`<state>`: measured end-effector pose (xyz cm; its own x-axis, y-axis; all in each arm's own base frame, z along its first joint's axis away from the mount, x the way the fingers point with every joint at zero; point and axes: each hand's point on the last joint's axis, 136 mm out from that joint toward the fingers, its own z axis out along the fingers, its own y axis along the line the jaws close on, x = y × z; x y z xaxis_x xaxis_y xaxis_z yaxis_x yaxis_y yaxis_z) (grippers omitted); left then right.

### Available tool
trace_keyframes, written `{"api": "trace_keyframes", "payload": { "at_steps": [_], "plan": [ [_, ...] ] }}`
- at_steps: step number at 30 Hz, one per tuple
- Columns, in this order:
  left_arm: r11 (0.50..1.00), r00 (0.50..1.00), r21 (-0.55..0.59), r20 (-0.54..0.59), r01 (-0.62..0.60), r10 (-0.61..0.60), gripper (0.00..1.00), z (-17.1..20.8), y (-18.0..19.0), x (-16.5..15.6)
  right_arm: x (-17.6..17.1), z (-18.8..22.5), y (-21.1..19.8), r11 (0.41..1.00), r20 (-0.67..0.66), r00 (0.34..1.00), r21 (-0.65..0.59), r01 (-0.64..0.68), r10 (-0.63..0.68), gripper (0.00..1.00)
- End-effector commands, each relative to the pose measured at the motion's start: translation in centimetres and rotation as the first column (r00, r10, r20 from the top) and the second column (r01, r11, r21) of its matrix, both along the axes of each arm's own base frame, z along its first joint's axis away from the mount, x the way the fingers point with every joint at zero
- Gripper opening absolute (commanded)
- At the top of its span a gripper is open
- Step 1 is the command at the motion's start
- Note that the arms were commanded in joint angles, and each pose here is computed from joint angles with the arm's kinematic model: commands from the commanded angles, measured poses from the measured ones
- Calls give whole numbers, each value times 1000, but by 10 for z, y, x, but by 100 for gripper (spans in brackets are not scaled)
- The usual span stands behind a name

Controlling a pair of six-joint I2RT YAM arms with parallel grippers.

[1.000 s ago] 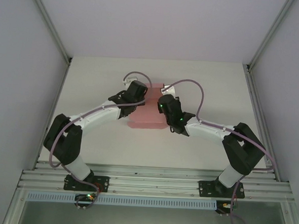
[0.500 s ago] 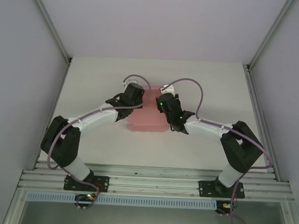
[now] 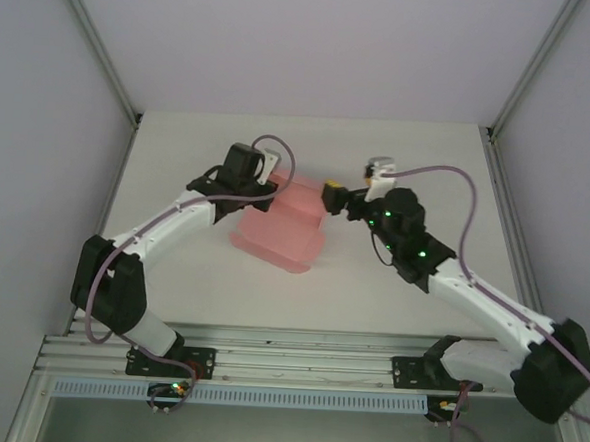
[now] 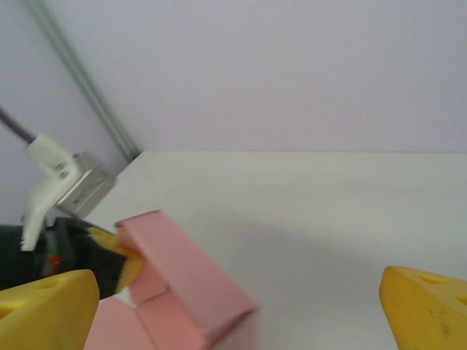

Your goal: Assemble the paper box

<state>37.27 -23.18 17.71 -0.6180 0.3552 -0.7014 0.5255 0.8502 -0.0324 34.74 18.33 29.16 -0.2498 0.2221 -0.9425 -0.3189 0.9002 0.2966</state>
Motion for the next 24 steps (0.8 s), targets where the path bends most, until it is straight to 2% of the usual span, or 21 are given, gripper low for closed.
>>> {"api": "trace_keyframes", "payload": {
  "at_steps": [1,3,6,9,12,15,18,22,24],
  "plan": [
    [930,946,177,-93,323,-311,0,-17,-2,-25,-13,-45,-47,989,-202,970,21,144,-137,100],
    [844,882,257,-141,472,-450,0,-30,-6,-36,-21,-58,-73,978,-259,945,5,208,-200,100],
    [685,783,386,-225,618,-580,0,-47,-12,-45,-32,-76,-97,964,-319,912,-28,263,-258,100],
    [546,730,513,-275,662,-626,0,-57,-25,-36,-42,-91,-111,956,-365,886,-54,288,-287,100],
    [422,661,556,-346,716,-666,0,-71,-43,-34,-50,-102,-117,953,-392,871,-64,296,-296,100],
    [326,661,641,-392,695,-639,0,-91,-53,-15,-54,-110,-122,951,-408,861,-73,300,-303,100],
    [255,677,690,-451,678,-582,0,-110,-57,-1,-58,-117,-126,948,-424,850,-82,309,-314,100],
    [223,668,691,-482,687,-567,0,-122,-67,1,-59,-125,-131,944,-441,837,-88,318,-323,99],
    [215,658,692,-474,689,-585,27,-122,-74,-1,-58,-128,-131,945,-447,835,-92,314,-321,100]
  ]
}}
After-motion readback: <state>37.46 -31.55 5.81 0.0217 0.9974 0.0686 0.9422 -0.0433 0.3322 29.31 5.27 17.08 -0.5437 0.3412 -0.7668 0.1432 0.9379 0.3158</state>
